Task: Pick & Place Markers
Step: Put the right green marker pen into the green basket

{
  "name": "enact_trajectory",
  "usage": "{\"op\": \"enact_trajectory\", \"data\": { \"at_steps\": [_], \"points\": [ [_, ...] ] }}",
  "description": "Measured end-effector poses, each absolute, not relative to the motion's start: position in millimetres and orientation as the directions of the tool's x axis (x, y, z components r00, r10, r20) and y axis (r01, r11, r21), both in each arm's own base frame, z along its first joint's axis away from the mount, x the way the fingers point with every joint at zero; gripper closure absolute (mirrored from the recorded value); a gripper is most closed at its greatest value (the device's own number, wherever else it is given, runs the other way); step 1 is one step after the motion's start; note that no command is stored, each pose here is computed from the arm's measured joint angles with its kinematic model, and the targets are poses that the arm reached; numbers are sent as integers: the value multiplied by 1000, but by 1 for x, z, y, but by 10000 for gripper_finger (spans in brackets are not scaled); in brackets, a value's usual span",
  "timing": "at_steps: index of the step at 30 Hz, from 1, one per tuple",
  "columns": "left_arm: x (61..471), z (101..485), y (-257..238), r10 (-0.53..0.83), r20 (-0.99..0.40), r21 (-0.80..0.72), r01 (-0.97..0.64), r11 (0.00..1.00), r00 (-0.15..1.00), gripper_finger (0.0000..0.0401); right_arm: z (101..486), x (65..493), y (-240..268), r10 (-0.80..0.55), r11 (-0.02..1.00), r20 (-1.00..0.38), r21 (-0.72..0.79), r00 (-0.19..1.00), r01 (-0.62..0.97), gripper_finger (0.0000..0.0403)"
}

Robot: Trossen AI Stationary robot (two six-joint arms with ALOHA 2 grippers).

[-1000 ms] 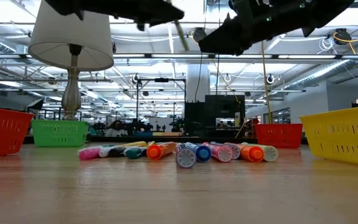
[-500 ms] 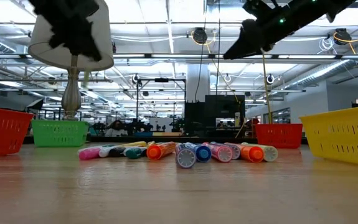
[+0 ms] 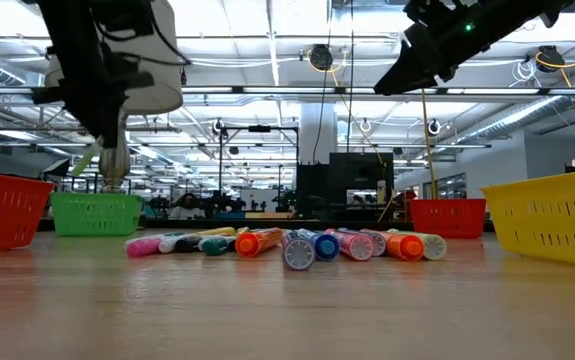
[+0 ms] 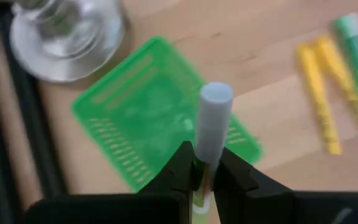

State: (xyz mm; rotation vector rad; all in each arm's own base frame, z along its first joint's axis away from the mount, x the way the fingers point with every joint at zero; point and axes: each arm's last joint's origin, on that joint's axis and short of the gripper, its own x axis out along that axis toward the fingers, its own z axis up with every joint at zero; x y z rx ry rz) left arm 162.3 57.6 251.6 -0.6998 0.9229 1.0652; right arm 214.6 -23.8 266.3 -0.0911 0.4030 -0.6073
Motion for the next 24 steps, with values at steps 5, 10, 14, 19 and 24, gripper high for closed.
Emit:
{"op": "enact_trajectory", "data": {
  "at_steps": [5,10,14,19,24],
  "points": [
    [169,240,72,371,-918,-7,-942,335,139,367,267,215,-24,-571,820,-339,-203,748,534,183],
    [176,229,80,361,-931,60,-945,322,63,367,267,215,-24,-570,821,-335,-202,750,534,184],
    [181,220,85,353,-936,107,-937,334,19,367,267,215,-24,-570,821,-335,-202,750,534,187],
    [186,209,90,330,-943,152,-930,334,-35,367,267,215,-24,-570,821,-336,-200,750,534,188],
    [190,202,89,260,-965,135,-923,361,-39,366,267,215,-24,-570,821,-336,-199,750,534,188]
  ]
}}
